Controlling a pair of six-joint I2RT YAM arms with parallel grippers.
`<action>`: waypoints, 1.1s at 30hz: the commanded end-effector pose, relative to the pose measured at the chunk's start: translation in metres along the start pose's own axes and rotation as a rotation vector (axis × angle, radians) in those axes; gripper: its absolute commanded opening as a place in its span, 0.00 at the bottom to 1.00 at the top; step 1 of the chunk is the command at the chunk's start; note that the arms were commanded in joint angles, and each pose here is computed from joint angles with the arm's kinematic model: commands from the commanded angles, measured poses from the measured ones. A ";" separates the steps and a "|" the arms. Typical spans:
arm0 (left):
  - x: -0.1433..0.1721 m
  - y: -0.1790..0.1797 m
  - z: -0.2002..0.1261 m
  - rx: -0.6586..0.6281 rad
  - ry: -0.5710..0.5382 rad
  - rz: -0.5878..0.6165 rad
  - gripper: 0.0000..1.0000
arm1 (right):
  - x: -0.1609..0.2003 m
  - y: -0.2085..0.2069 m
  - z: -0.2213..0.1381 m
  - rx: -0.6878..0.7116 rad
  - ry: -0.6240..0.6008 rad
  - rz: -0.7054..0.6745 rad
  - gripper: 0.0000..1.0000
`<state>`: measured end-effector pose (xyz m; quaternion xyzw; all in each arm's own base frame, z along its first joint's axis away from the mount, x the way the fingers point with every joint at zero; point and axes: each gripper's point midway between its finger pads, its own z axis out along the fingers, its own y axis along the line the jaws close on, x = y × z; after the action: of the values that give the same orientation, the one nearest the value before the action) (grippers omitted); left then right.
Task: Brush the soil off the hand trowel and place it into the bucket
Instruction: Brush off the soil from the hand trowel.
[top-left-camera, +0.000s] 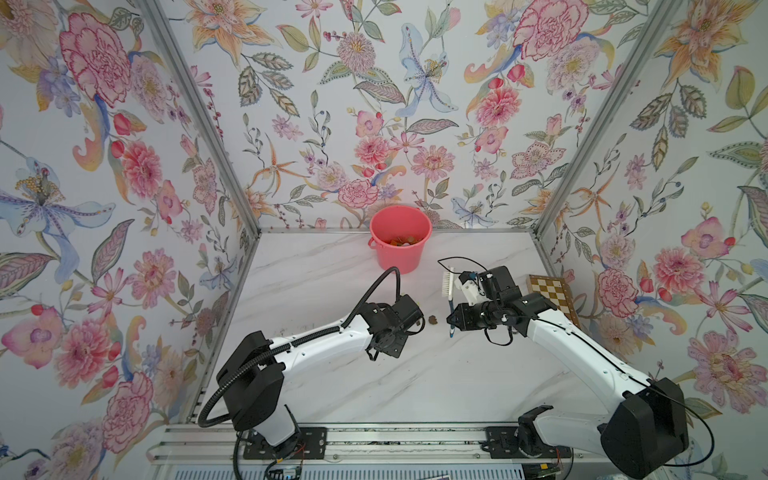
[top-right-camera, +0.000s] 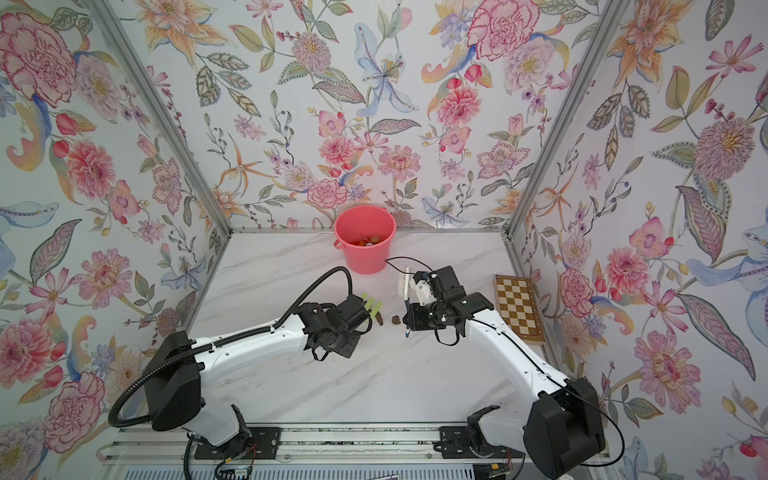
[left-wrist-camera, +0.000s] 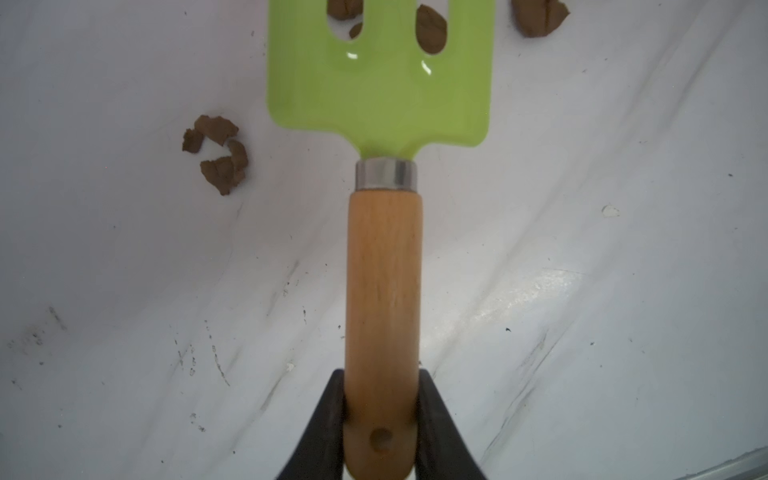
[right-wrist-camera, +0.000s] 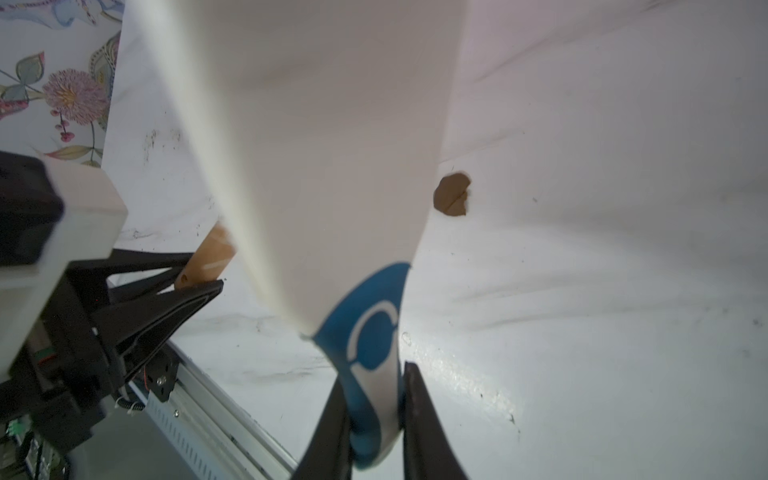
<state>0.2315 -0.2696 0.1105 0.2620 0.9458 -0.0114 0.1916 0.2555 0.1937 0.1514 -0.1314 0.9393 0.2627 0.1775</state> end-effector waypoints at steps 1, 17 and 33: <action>-0.012 -0.004 -0.010 -0.006 -0.012 0.154 0.00 | 0.025 0.020 0.006 -0.065 0.125 -0.036 0.05; -0.006 -0.011 -0.025 -0.055 -0.040 0.249 0.00 | 0.038 0.050 0.048 -0.085 0.262 -0.140 0.04; -0.007 -0.006 -0.061 -0.172 -0.111 0.305 0.00 | 0.036 -0.060 0.084 0.281 0.357 0.009 0.00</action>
<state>0.2072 -0.2757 0.1358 0.4025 0.8848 0.0878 0.2180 0.2533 0.2107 0.0454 -0.1738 0.9732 0.1495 0.0176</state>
